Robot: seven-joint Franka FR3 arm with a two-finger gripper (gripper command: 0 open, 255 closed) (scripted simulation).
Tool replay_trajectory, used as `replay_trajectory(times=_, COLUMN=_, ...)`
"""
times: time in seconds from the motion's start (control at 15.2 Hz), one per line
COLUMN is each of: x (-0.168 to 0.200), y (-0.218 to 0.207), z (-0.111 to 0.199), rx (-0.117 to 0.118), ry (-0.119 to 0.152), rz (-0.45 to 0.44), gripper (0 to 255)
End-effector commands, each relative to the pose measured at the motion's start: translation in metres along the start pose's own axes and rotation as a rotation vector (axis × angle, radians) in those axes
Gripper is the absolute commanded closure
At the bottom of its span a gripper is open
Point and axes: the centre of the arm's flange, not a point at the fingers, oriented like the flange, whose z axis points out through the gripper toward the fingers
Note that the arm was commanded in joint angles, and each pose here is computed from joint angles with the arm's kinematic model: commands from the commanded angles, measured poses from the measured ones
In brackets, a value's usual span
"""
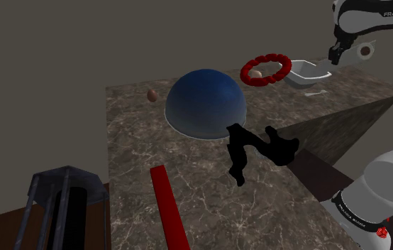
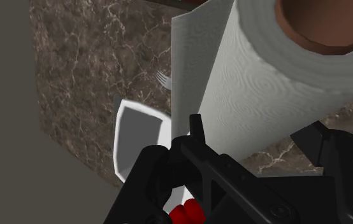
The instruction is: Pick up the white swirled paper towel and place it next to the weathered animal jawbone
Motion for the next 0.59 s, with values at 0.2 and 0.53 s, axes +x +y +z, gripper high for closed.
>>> replay_trajectory(times=0.2, x=-0.013, y=-0.049, z=-0.032, rx=0.000, ry=0.000, rz=0.000, gripper=255)
replay_trajectory(times=0.53, x=-0.029, y=-0.103, z=-0.066, rx=0.000, ry=0.000, rz=0.000, gripper=255)
